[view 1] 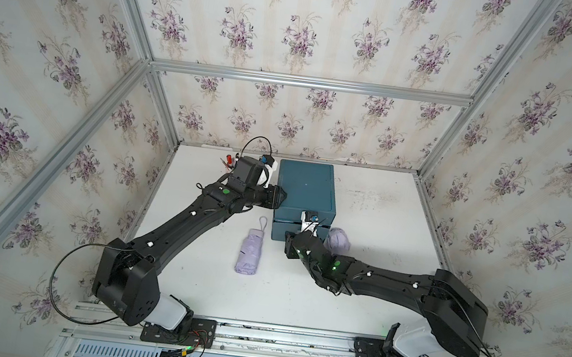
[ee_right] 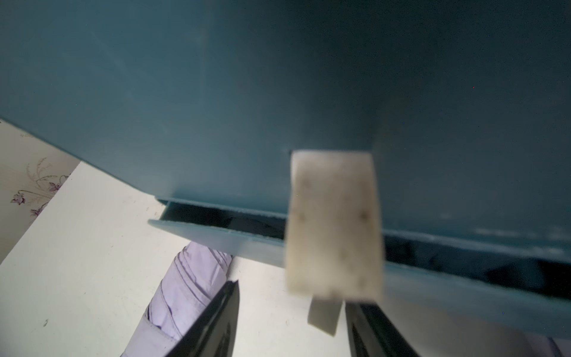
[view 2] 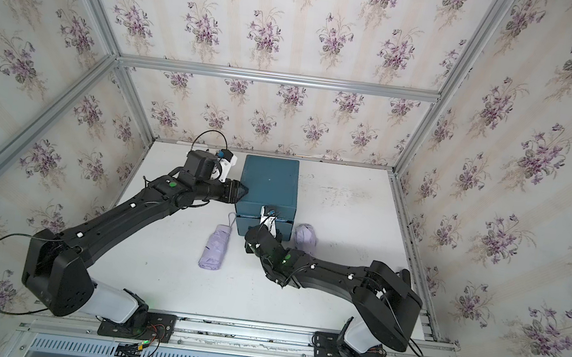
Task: Place the umbrella in the drawer by color
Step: Close the drawer in the storage box.
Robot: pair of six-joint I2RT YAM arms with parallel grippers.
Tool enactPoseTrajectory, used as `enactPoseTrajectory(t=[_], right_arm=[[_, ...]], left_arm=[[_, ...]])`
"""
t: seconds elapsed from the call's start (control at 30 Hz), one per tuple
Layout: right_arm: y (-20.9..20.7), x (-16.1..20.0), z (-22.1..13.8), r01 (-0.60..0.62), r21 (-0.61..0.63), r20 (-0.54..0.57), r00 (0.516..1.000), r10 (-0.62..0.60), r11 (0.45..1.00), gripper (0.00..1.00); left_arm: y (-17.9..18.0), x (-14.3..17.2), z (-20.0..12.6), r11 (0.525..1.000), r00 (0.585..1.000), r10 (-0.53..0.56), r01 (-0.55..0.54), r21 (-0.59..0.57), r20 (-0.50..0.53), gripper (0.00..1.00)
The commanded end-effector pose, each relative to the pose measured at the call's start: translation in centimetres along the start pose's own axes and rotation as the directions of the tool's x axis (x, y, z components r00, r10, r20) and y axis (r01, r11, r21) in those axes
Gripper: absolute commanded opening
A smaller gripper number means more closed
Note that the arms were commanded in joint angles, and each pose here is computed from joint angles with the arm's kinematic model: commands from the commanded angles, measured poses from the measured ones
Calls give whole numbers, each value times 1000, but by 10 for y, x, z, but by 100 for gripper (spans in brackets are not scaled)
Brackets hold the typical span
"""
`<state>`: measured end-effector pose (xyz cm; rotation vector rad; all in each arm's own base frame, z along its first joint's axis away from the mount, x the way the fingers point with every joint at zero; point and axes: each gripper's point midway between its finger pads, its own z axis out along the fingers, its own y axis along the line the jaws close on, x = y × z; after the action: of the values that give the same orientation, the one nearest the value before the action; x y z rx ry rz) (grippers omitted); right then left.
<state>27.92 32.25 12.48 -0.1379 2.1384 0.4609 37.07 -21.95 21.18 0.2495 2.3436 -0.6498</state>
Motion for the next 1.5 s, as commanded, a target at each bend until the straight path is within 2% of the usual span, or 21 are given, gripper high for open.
enactPoseTrajectory(t=[0.0, 0.33, 0.43, 0.53, 0.67, 0.8, 0.9, 1.03, 1.17, 1.27, 1.37, 1.47], right_arm=[[8, -13, 5, -6, -9, 58, 998, 7, 1000, 60], [4, -11, 6, -26, -5, 89, 996, 26, 1000, 61], [-3, -12, -4, -47, 3, 87, 995, 46, 999, 61], [-8, -8, -22, -107, -55, 59, 992, 110, 993, 61], [-11, 18, -42, -285, -194, -102, 958, 270, 939, 58], [-8, 40, -52, -469, -307, -203, 882, 425, 828, 52], [-11, 41, -50, -550, -359, -233, 835, 498, 754, 49], [-22, 41, -35, -579, -332, -224, 815, 534, 745, 48], [-28, 45, -15, -633, -326, -251, 774, 581, 702, 43], [-21, 51, -4, -632, -340, -270, 775, 572, 696, 42], [-25, 49, -1, -648, -360, -245, 760, 602, 671, 42], [-31, 52, 5, -648, -347, -217, 759, 614, 678, 40]], left_arm=[[44, 82, -7, 981, 950, -33, -28, -192, -311, 57], [47, 82, -9, 977, 951, -30, -37, -209, -308, 58], [47, 81, -10, 977, 952, -37, -30, -213, -304, 60], [45, 76, -12, 977, 956, -46, -18, -213, -291, 64], [38, 63, -14, 981, 967, -56, 7, -195, -247, 69], [30, 49, -11, 987, 976, -65, 32, -160, -207, 69], [25, 43, -5, 989, 980, -74, 50, -136, -184, 69], [24, 43, 2, 990, 979, -87, 66, -121, -182, 68], [28, 48, 5, 988, 975, -96, 70, -135, -198, 66], [28, 51, 4, 988, 975, -98, 71, -136, -198, 65], [29, 52, 3, 988, 975, -92, 64, -138, -204, 65], [30, 54, 3, 988, 973, -89, 59, -145, -213, 65]])
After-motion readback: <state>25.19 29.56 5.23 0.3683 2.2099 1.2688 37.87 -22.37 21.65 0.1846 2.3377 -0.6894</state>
